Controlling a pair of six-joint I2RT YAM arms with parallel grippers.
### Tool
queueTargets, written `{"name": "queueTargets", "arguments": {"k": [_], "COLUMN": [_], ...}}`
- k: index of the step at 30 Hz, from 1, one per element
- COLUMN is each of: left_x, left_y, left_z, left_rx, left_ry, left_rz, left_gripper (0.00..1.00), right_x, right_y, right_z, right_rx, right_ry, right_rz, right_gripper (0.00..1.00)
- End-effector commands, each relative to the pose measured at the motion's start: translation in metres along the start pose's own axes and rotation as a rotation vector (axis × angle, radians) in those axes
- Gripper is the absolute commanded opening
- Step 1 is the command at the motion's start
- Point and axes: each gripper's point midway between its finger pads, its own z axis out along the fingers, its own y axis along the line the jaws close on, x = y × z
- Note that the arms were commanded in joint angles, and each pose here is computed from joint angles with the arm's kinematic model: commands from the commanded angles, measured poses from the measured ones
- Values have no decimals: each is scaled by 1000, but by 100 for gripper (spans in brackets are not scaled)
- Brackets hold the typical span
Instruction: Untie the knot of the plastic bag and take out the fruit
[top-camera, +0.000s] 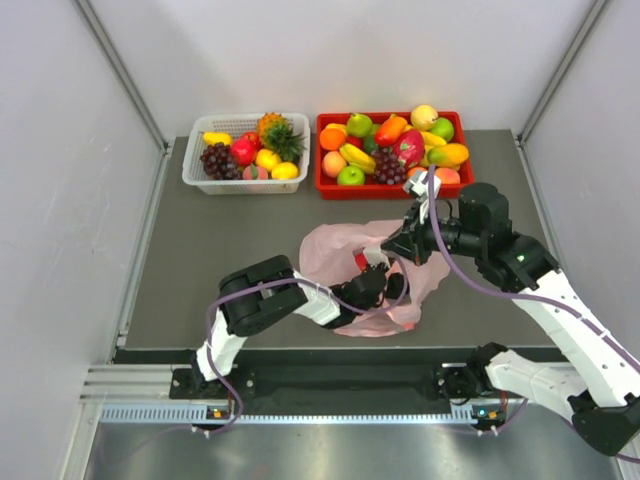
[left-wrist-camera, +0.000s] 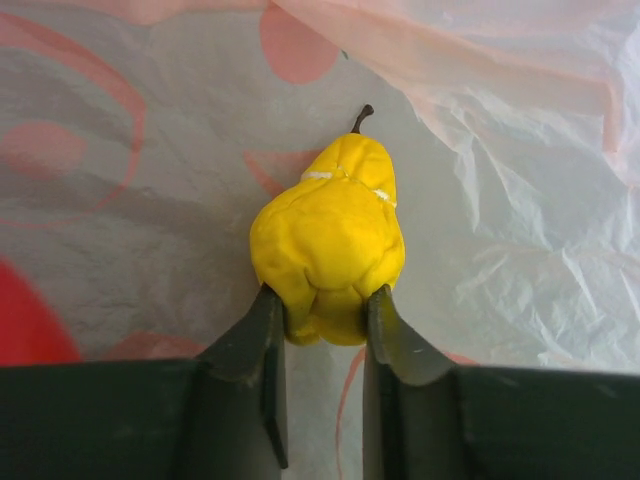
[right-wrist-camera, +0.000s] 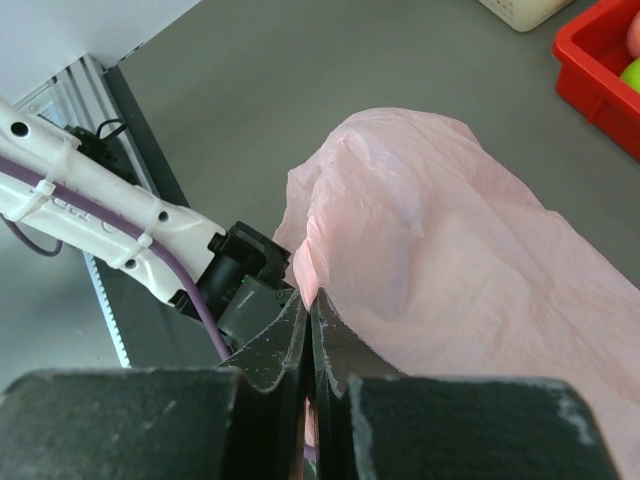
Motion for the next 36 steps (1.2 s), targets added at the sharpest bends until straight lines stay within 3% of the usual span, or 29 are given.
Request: {"name": "queueTargets", "arguments": {"k": [1,8,10,12,13,15,17,19,20,21,23,31,36], "left_x": [-19,-44,-53,-50,-56,-55,-59,-59,-59,-58,-64,-74,-73], "left_y": [-23,-48,-60,-55,-56,-45,-42,-39,-37,-37,-39,-39,-29], "left_z": [-8,-38,-47,-51,-55,-58,-60,-62,-64,-65,-68,-102,-135], "left_rx": [85,112,121,84,67,18,2,-3,-2,-1,1,-30,-55], "left_ry": [-45,-65,-63,-24,-29,-17,-34,-36,-41,-40,-54,-16,43], "left_rz": [-3,67,83,114,126,156,175,175,169,164,156,168,171], "left_gripper": [3,2,25,34,45,51,45,24,9,4,0,0,0], "right_x": [-19,-19,-18,-18,-19,-18,-18,-18,-17,-17,-16,-16,-18], "right_y": [-3,-16,-18,-20,-21,-21,-21,-21,-21,-22,-23,-35,-66], "right_z": [-8,-12,-12,-13,-13,-12,-12,-12,-12,-12,-13,-13,-19], "right_rx": [37,122,134,145,148,146,146,146,148,150,159,224,407], "right_ry": [-77,-92,-91,-90,-91,-89,-90,-87,-85,-83,-82,-87,-124], "right_rz": [-28,-19,-15,-16,-16,-15,-14,-13,-13,-14,-13,-3,44], "right_gripper": [0,0,0,0,0,0,0,0,0,0,0,0,0]}}
